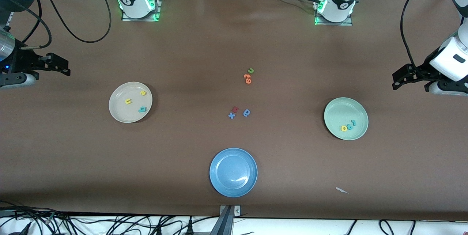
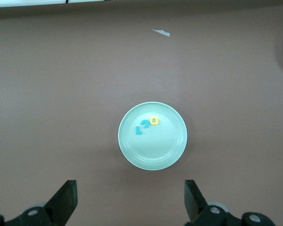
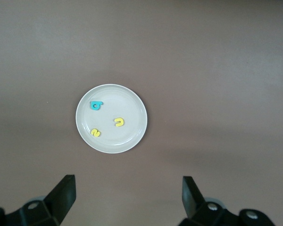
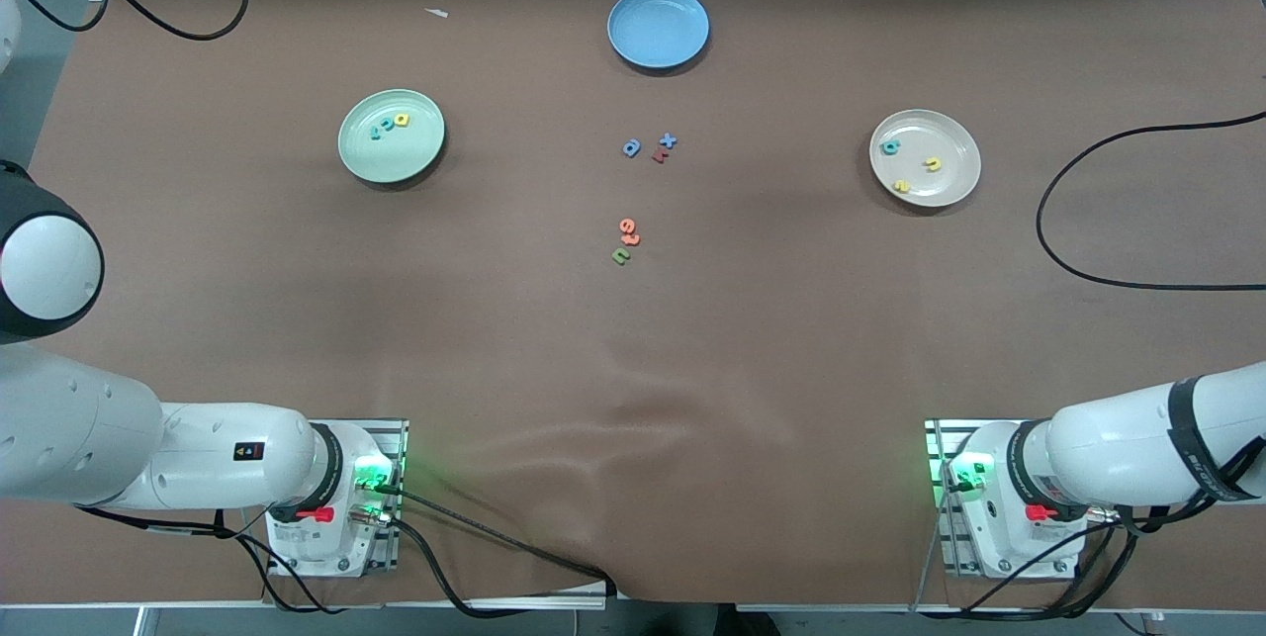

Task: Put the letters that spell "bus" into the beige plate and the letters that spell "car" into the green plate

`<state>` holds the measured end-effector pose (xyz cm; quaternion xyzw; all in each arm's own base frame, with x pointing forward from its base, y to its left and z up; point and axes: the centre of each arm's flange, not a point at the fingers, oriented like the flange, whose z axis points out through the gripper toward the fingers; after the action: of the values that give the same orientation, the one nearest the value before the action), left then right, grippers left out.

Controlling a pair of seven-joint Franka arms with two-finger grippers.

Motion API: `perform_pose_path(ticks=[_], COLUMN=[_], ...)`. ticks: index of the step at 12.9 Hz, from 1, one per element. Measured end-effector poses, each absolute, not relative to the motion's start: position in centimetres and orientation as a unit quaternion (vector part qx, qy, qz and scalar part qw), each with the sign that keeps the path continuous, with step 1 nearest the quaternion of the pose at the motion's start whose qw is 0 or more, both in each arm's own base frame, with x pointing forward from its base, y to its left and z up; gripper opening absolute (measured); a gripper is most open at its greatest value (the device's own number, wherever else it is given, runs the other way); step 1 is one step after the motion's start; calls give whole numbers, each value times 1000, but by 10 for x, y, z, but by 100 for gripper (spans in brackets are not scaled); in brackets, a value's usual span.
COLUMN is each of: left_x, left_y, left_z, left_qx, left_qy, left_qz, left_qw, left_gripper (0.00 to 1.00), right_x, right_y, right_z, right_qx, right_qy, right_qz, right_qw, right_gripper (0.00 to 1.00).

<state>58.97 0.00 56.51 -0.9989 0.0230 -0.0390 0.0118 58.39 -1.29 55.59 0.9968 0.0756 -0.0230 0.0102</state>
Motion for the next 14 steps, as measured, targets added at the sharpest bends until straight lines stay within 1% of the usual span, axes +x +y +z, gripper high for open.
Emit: perform_pose_path(ticks=[5,10,14], left_x=[590,590,590], left_y=[0,0,0], left_z=[565,565,565], left_qx=[-999,-999,-999], left_qy=[23,23,23], left_qz=[-39,-39,-39], left_qw=[12,12,12], left_gripper=[100,100,100], right_x=[586,579,577], right_y=[-16,-19,-22], right_z=[571,588,590], right_qx=[997,997,997], right_qy=[73,70,67], right_qz=[-9,-27,-33], right_qw=[12,10,10], right_gripper=[100,100,100])
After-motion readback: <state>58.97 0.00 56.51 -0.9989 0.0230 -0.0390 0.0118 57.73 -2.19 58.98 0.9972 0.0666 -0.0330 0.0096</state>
